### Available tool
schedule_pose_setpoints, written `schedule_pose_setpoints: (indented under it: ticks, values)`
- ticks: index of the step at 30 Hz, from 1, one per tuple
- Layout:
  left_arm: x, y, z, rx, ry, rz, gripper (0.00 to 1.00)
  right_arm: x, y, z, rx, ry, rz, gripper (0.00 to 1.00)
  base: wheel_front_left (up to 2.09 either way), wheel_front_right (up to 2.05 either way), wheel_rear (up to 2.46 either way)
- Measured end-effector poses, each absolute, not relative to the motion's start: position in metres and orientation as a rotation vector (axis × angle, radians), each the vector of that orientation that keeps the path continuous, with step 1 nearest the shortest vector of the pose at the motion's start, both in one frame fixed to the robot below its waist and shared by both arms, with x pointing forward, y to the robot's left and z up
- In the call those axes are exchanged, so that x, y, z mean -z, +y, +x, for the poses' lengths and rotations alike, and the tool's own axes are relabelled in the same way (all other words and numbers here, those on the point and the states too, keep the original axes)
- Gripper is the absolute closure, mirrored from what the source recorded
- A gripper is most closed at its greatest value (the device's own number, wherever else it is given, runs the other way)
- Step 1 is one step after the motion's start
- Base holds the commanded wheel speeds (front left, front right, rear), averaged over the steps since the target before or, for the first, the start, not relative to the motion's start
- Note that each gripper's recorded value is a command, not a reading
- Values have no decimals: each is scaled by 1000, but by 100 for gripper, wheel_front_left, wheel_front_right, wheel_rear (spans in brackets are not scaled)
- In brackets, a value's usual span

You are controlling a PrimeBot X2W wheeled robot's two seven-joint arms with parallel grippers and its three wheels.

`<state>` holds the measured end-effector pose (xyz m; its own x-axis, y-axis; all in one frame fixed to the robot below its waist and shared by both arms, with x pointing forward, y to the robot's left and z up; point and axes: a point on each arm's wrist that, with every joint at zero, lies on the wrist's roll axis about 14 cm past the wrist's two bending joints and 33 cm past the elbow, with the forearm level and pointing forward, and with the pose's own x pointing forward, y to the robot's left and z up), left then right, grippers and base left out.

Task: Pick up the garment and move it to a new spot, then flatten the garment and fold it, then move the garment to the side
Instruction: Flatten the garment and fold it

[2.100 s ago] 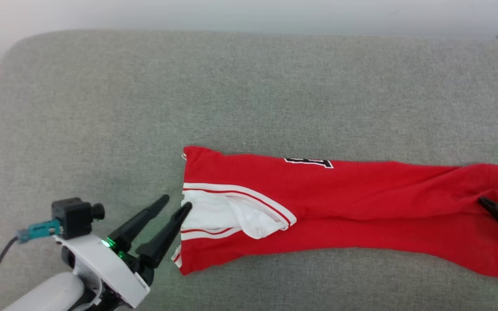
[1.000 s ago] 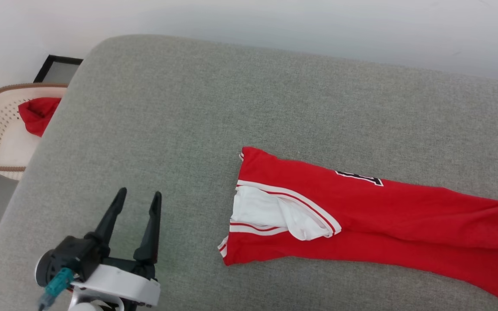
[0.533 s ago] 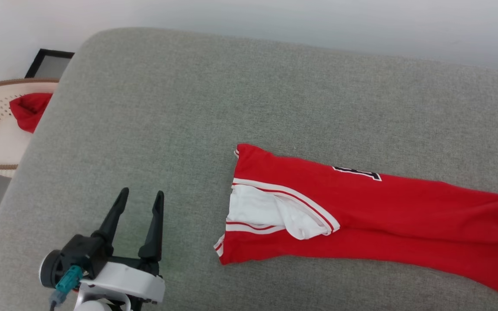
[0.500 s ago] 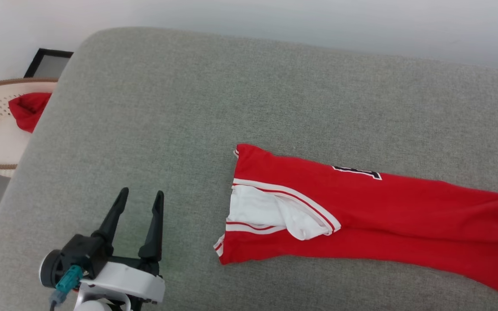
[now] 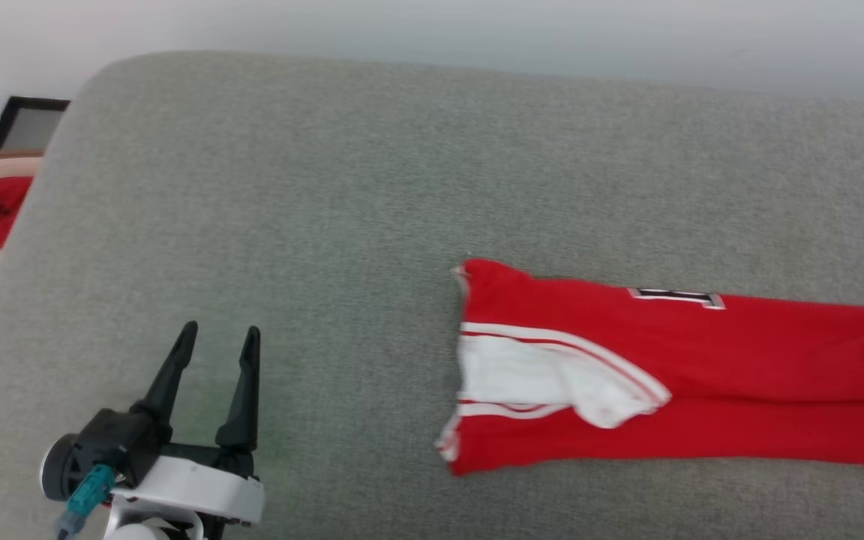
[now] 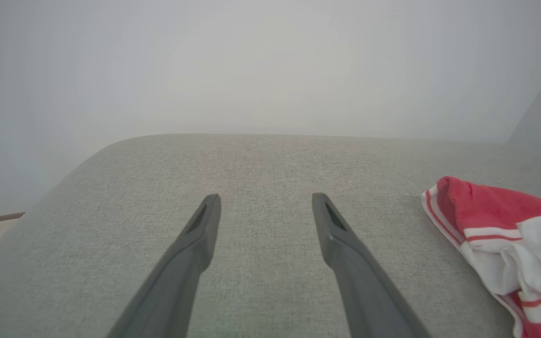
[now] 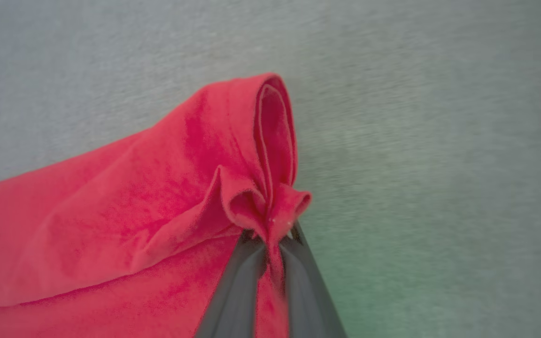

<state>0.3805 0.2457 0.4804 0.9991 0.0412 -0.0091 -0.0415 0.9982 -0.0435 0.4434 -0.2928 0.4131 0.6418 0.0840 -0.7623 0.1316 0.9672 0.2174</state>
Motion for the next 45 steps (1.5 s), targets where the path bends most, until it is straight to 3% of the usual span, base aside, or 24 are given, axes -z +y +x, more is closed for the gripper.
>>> schedule_pose_setpoints:
  ticks: [9,14,22,34,40,45]
  values:
    - [-472,235,395,6,26,-41,0,-450,-410,427,333,739,177,100,0,0,0]
    - [-469,229,400,25,31,-43,0,-462,-423,430,364,687,173,100,0,0,0]
    - [-475,231,392,13,18,-56,0,-477,-331,443,62,676,110,100,0,0,0]
    - [-483,227,379,-3,-8,-99,0,-501,-132,427,-525,652,63,100,0,0,0]
    - [-485,235,368,-37,-12,-109,0,-499,-73,419,-688,658,41,100,0,0,0]
    - [-488,241,362,-62,-19,-113,0,-486,-58,421,-716,686,30,100,0,0,0]
